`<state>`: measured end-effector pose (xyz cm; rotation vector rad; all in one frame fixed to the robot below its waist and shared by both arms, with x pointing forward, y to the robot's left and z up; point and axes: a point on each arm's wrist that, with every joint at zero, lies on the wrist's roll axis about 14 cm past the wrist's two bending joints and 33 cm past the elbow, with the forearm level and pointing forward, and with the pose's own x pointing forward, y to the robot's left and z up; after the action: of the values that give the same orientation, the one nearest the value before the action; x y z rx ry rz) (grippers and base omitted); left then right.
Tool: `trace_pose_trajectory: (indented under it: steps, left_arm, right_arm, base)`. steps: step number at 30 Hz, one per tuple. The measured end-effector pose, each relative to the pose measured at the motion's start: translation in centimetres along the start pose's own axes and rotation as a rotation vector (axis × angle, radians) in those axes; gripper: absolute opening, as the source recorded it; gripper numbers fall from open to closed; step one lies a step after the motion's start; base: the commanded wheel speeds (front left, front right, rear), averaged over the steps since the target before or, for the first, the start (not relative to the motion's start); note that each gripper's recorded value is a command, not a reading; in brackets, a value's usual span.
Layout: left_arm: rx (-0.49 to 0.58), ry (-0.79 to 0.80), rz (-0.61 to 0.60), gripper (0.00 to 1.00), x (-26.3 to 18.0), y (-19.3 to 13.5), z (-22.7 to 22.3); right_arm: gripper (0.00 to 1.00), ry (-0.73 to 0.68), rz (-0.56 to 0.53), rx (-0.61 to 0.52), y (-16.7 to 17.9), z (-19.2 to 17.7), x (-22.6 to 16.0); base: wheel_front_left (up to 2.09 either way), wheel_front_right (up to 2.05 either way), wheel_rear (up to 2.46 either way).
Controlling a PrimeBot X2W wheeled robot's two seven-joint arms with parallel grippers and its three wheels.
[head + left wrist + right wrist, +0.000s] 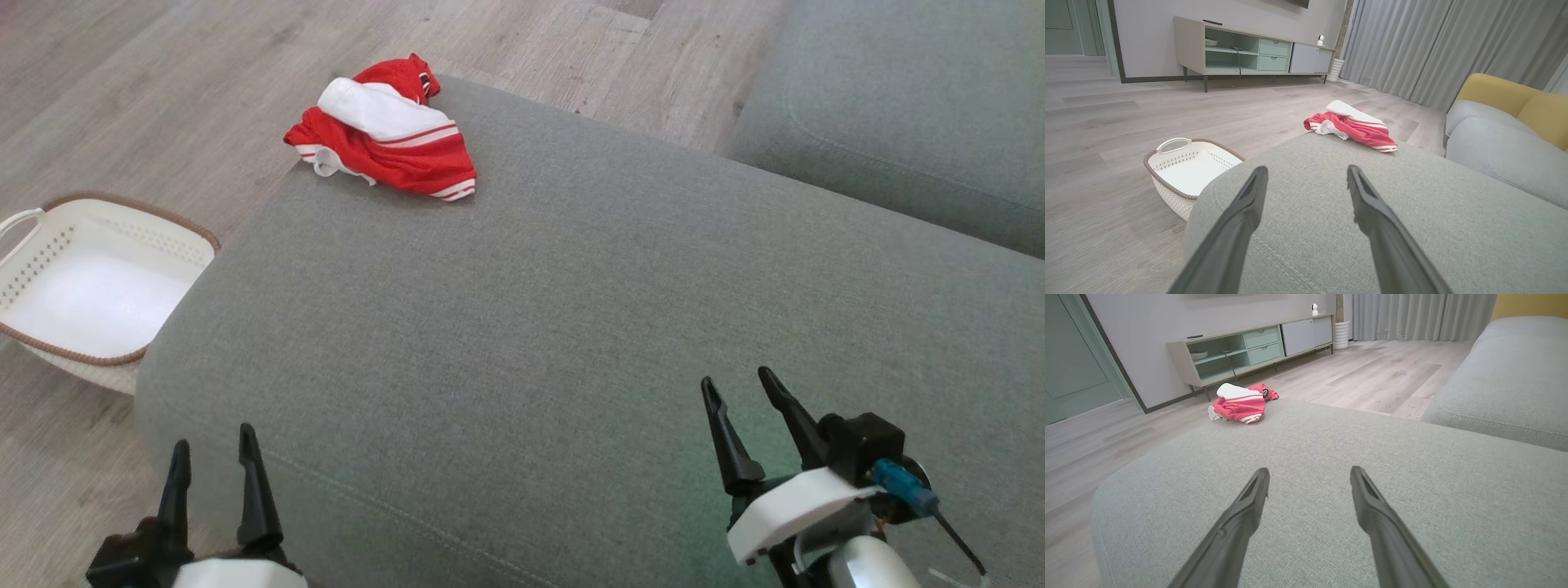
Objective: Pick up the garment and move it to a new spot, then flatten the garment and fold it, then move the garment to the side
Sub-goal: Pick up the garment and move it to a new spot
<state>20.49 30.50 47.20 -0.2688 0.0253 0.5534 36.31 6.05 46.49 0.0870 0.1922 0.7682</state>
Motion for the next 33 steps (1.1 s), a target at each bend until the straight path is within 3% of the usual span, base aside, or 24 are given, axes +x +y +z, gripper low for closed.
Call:
trace_pose_trajectory:
  steps: [9, 18, 23, 28, 33]
  left_arm:
    - [0.061, -0.038, -0.003, 1.00, 1.1, 1.3, 2.4]
    - [0.261, -0.258, -0.098, 1.00, 10.0, -0.1, 16.3]
    - [0.283, -0.288, -0.139, 1.00, 17.1, -4.1, 21.3]
    - [0.315, -0.191, -0.169, 1.00, 23.5, -8.0, 20.1]
    - [0.361, 0.046, -0.186, 1.00, 29.5, -11.3, 12.0]
  right_arm:
    - [1.00, -0.011, -0.011, -0.011, -0.7, 0.2, 0.6]
    - [1.00, -0.025, -0.057, -0.078, -3.2, 1.9, 1.8]
    - [1.00, -0.066, -0.117, -0.120, -6.2, 4.2, 3.2]
    - [1.00, -0.048, -0.201, -0.123, -9.8, 3.8, 3.0]
    - [1.00, 0.050, -0.312, -0.104, -14.2, 0.5, 1.6]
  base:
    - [0.00, 0.00, 0.00]
    - [0.00, 0.00, 0.00]
    - [0.00, 0.00, 0.00]
    - [0.00, 0.00, 0.00]
    - [0.00, 0.00, 0.00]
